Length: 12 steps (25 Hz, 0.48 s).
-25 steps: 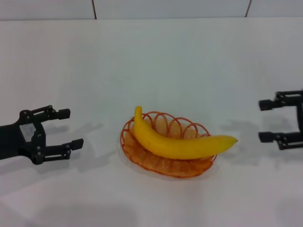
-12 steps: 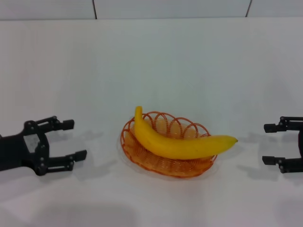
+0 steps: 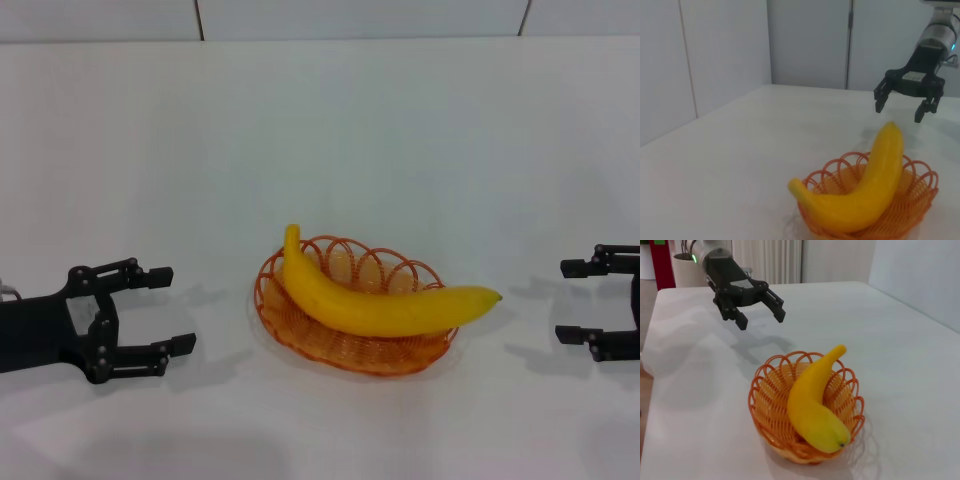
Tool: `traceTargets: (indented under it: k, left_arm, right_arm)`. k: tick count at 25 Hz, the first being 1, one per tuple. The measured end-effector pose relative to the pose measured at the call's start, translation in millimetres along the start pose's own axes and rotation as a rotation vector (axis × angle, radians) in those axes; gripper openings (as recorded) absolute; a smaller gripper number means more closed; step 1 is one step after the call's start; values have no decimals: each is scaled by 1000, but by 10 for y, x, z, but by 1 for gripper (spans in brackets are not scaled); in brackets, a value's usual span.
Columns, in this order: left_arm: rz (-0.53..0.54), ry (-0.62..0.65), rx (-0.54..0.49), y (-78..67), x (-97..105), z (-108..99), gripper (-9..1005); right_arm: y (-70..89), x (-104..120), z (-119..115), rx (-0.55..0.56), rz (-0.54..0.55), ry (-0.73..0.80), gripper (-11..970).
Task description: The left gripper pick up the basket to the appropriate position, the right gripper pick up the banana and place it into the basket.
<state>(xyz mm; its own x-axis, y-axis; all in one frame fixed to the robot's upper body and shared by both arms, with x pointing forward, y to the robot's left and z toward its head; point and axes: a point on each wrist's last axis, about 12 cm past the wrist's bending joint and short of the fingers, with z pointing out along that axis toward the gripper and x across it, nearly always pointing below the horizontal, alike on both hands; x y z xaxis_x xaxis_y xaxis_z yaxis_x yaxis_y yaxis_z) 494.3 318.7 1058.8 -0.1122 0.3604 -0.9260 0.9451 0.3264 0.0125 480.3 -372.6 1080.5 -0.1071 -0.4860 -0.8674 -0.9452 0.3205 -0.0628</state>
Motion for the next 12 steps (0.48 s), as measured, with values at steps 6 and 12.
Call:
traceTargets:
  k: [6,12]
  left_arm:
    - [0,-3,-2,2,-4,4,841]
    - [1,-5,-3,3,-5,5,841]
  right_arm:
    - [-1,2,0,2,0,1,742]
    - [-9,-5,3,2,-3,-1,742]
